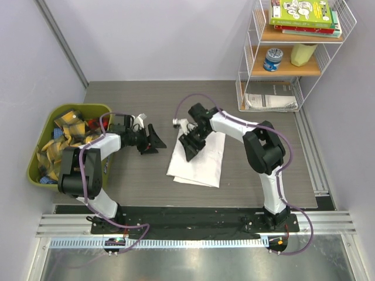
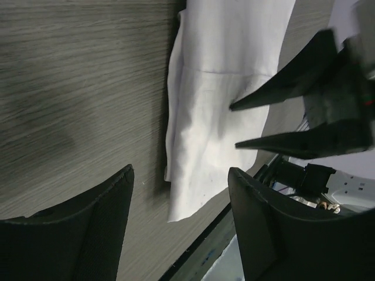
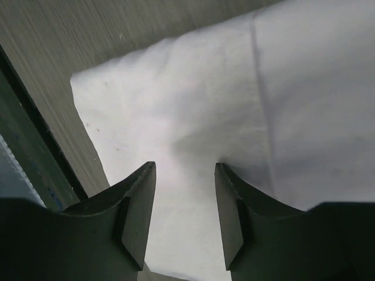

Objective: Fold and stack the long sleeve shirts
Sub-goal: Fold the shirt

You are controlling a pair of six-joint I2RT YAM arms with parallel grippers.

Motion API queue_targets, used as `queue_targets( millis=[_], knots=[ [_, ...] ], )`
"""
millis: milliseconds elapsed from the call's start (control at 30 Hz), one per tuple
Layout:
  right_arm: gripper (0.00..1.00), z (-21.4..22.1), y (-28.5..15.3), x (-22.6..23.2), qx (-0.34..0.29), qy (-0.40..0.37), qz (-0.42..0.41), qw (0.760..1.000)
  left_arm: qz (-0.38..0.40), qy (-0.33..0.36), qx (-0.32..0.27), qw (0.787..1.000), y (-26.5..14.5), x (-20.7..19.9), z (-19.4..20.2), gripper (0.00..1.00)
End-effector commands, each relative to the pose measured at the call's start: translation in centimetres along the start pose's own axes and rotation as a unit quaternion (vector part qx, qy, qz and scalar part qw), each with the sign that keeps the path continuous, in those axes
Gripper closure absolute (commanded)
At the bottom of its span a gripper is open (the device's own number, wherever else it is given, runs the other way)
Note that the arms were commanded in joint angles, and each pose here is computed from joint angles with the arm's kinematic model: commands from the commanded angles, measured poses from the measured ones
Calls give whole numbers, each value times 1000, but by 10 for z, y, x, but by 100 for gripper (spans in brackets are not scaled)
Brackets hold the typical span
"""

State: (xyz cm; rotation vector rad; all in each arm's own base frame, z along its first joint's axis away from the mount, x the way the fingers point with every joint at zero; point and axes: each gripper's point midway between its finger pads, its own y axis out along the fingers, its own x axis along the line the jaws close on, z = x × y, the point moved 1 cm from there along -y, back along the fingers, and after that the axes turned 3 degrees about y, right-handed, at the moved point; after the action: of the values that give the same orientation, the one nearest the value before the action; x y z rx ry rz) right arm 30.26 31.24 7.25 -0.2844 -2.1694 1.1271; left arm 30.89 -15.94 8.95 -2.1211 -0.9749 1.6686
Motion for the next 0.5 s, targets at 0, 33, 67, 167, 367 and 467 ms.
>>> queue_targets(
  millis=[0,33,67,167,367,467],
  knots=[
    [51,38,19,-3,49,-23,-3,999,12,0,-8,1000,11,2,-3,35],
    [52,51,23,-9,70,-52,-3,996,19,-1,-11,1000,15,5,1,36],
    [55,66,21,-13,101,-62,2,993,28,-16,-17,999,17,2,1,36],
    [55,100,11,-23,176,-135,-3,975,45,-17,-30,998,28,-1,10,39],
    [54,117,-23,-36,216,-253,-4,943,61,-21,-35,997,56,-17,31,35],
    [54,94,-37,-26,177,-251,-9,952,52,-41,-41,997,70,-15,32,33]
  ],
)
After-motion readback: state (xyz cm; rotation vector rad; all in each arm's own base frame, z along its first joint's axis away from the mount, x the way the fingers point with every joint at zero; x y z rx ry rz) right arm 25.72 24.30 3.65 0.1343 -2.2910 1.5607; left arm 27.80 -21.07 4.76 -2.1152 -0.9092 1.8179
